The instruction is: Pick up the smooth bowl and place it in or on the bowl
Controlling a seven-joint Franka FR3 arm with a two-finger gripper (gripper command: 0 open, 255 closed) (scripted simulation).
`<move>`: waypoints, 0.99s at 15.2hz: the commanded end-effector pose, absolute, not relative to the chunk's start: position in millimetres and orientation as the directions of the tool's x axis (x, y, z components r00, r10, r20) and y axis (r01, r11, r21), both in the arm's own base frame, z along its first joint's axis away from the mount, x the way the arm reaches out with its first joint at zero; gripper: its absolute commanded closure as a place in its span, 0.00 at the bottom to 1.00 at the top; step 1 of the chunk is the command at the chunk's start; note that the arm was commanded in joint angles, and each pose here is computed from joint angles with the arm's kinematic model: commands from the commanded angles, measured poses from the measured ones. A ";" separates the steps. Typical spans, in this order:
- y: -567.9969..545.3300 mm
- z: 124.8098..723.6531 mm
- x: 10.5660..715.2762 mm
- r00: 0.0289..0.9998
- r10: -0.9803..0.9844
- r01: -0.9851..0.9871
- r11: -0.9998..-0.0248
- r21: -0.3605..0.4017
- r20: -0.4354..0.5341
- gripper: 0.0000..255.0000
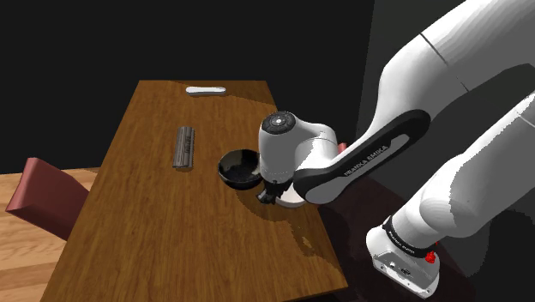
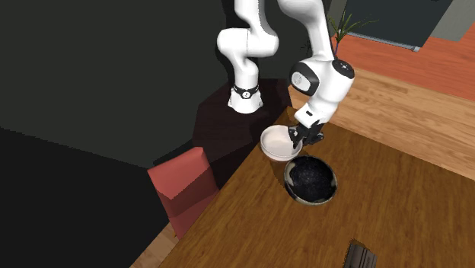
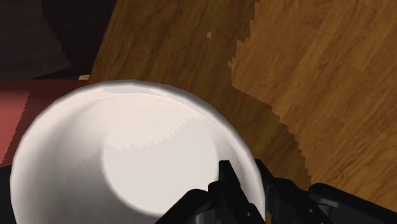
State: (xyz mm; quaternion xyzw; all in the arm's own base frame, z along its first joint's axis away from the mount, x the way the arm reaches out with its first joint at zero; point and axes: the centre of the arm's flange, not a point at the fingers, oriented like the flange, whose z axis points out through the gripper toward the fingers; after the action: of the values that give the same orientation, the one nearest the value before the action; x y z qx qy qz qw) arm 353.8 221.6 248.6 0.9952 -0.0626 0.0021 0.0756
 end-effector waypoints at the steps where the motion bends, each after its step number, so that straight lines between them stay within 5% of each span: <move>1: 221.2 257.7 354.0 0.992 -0.124 -0.125 -0.981 0.150 0.013 1.00; 15: 221.2 331.7 354.0 0.992 -0.124 -0.125 -0.981 0.150 0.013 1.00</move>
State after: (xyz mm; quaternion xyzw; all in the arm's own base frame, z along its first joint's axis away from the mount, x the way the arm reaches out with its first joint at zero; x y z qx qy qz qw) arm 354.3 221.0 324.7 0.9952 -0.0627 0.0021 0.0755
